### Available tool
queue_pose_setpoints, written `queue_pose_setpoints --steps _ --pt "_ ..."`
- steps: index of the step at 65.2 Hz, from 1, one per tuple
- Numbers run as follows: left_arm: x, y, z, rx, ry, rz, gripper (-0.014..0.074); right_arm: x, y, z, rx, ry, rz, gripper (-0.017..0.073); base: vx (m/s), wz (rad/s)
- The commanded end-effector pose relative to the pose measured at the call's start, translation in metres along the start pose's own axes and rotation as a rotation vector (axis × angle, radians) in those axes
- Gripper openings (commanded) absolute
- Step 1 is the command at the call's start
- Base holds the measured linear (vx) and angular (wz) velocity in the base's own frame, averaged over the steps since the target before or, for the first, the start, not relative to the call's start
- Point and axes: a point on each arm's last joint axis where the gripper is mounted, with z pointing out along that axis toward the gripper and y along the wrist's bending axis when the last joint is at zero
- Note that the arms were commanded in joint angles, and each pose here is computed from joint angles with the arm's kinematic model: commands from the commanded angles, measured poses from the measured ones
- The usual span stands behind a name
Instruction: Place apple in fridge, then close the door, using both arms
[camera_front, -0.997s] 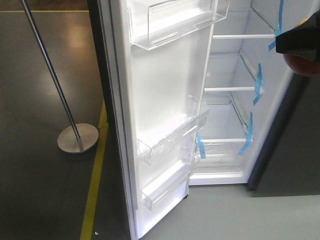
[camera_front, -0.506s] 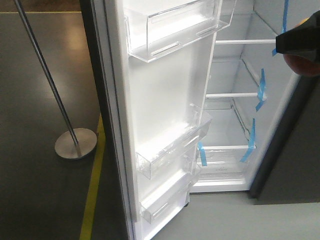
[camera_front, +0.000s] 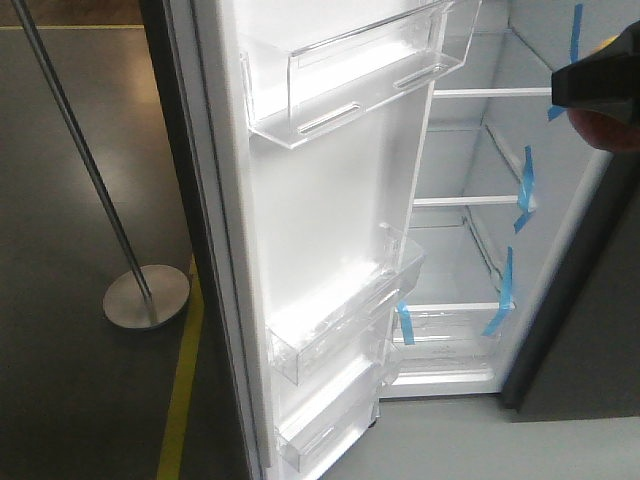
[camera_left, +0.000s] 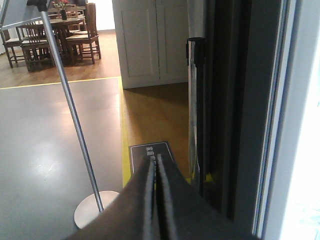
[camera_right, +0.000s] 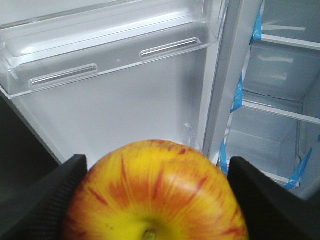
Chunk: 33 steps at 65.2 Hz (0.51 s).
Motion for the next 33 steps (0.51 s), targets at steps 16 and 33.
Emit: queue_pose_setpoints --steps 16,33 --pt "-0.0021 -0.0007 -0.0004 0.010 -0.072 -0.007 -0.0008 -0.0128 0.0032 -0.0144 0.017 -0.115 -0.009 0.0179 0.06 0.00" --pt "-0.0021 -0.0007 -0.0004 0.010 -0.072 -0.007 -0.0008 -0.0128 0.0032 -0.0144 0.017 -0.115 -0.009 0.0179 0.05 0.01"
